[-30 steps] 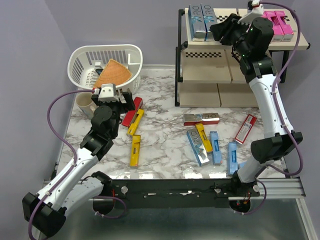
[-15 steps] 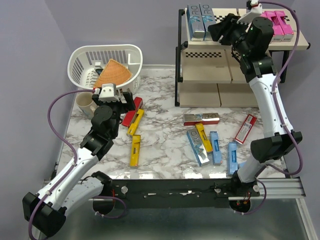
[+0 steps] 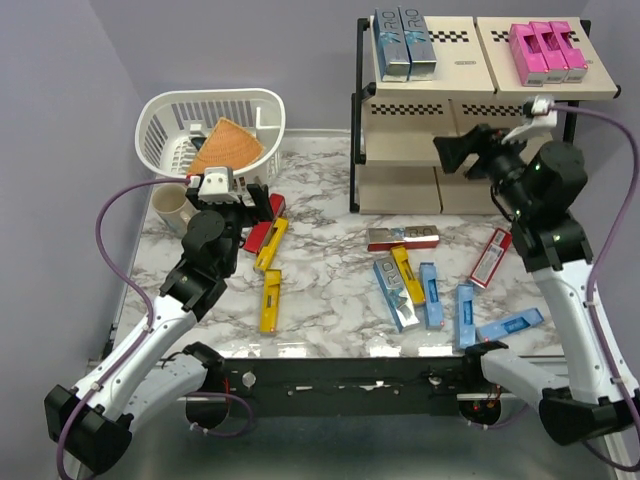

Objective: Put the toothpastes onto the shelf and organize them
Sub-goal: Move the toothpaste to the center of the board.

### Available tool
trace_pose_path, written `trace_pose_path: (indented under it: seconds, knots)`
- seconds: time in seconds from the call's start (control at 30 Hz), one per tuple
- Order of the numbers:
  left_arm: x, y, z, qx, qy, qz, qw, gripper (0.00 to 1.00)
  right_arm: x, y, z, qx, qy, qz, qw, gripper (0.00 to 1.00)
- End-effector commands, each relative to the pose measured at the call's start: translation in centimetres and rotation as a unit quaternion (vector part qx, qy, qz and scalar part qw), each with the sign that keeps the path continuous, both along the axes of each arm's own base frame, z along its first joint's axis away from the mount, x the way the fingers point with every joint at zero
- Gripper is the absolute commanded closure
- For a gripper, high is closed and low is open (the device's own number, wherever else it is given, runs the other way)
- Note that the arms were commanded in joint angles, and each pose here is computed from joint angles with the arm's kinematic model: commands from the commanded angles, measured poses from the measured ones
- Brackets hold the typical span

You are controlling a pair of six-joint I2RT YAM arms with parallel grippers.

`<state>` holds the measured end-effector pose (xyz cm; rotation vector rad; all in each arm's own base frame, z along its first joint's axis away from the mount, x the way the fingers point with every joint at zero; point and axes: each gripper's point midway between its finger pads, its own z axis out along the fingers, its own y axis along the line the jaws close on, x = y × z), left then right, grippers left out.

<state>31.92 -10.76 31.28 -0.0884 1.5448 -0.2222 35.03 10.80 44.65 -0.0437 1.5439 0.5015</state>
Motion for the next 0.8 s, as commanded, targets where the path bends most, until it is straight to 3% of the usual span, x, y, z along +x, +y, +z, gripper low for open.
trace_pose_path:
  seconds: [0.0,0.13,0.37,0.53,0.77]
  knots:
    - [-0.4,-0.6,1.7,-0.016,-0.014,-0.019,1.0,0.01,-2.5,0.4,-9.9,0.009,0.107,0.017,0.994,0.09]
    - [-0.5,-0.7,1.7,-0.016,-0.014,-0.023,0.999,0.01,-5.9,1.5,-19.9,0.015,0.209,0.047,0.977,0.05]
    - [-0.2,-0.8,1.1,-0.009,-0.006,-0.022,1.0,0.01,-11.8,3.0,-30.2,-0.008,0.338,0.053,0.94,0.04]
    - [0.0,-1.2,0.8,-0.007,-0.001,-0.03,1.0,0.01,-16.8,4.0,-35.9,-0.041,0.414,0.052,0.908,0.03]
    - [0.3,-1.8,0.2,-0.002,0.01,-0.038,0.999,0.01,-19.7,4.0,-40.9,-0.087,0.468,0.016,0.879,0.02]
